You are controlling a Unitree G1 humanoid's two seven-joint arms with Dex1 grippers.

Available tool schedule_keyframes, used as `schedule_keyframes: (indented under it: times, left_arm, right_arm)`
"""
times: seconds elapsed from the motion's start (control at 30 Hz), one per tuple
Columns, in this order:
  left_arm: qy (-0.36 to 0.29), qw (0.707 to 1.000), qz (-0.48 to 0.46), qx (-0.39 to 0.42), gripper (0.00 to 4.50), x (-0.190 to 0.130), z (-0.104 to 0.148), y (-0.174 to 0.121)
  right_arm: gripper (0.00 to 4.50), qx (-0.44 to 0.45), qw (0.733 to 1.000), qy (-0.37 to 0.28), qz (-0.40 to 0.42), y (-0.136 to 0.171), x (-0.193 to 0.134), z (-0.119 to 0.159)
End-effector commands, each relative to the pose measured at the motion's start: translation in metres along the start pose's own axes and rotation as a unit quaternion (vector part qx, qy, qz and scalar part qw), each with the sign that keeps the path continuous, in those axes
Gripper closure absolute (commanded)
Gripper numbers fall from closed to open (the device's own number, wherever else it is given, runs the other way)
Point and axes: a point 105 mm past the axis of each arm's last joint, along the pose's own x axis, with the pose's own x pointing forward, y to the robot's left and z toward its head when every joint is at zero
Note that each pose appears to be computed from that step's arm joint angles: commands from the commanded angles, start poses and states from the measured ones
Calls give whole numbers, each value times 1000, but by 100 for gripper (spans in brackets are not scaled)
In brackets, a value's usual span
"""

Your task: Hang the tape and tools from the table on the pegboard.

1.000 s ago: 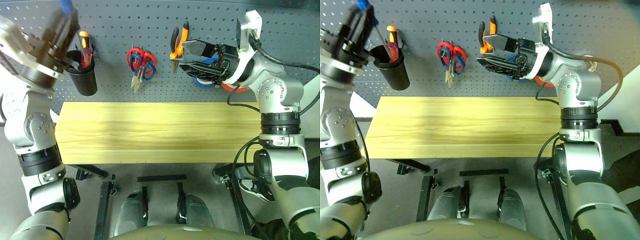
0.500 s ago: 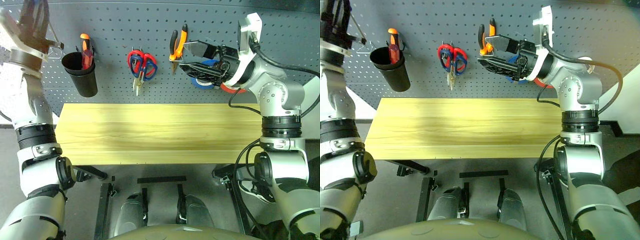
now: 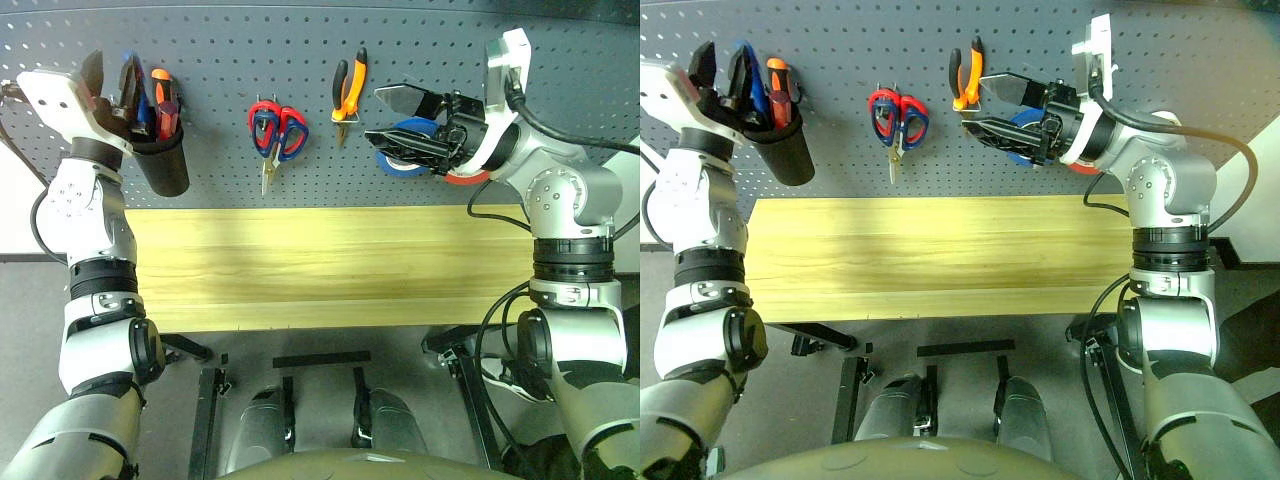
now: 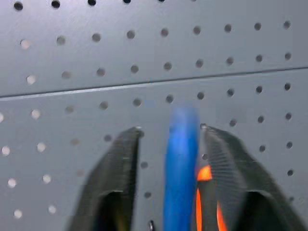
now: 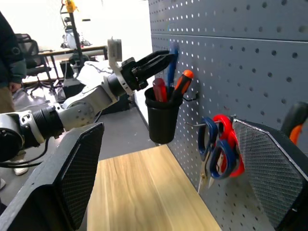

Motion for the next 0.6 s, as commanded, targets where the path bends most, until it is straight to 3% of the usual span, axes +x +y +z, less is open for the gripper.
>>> schedule_keyframes:
  times: [0.03, 0.2, 0.33, 0.47, 0.6]
  left_arm:
    - [-62, 998, -30, -8, 117, 2, 33, -5]
    - [-110, 986, -111, -56, 117, -9, 69, -18]
    - [-79, 957, -247, -129, 117, -28, 85, -44]
    - [-10, 925, -345, -163, 117, -49, 80, -65]
    - [75, 883, -434, -160, 117, -76, 49, -89]
  right_arm:
    - [0, -29, 1000, -12, 1, 3, -2, 15]
    - [0, -28, 999, -13, -8, 2, -7, 18]
    - [0, -22, 999, -5, -22, -2, -20, 19]
    - [0, -9, 1000, 16, -26, -2, -30, 11]
    - [0, 22, 996, 75, -41, -3, -46, -27]
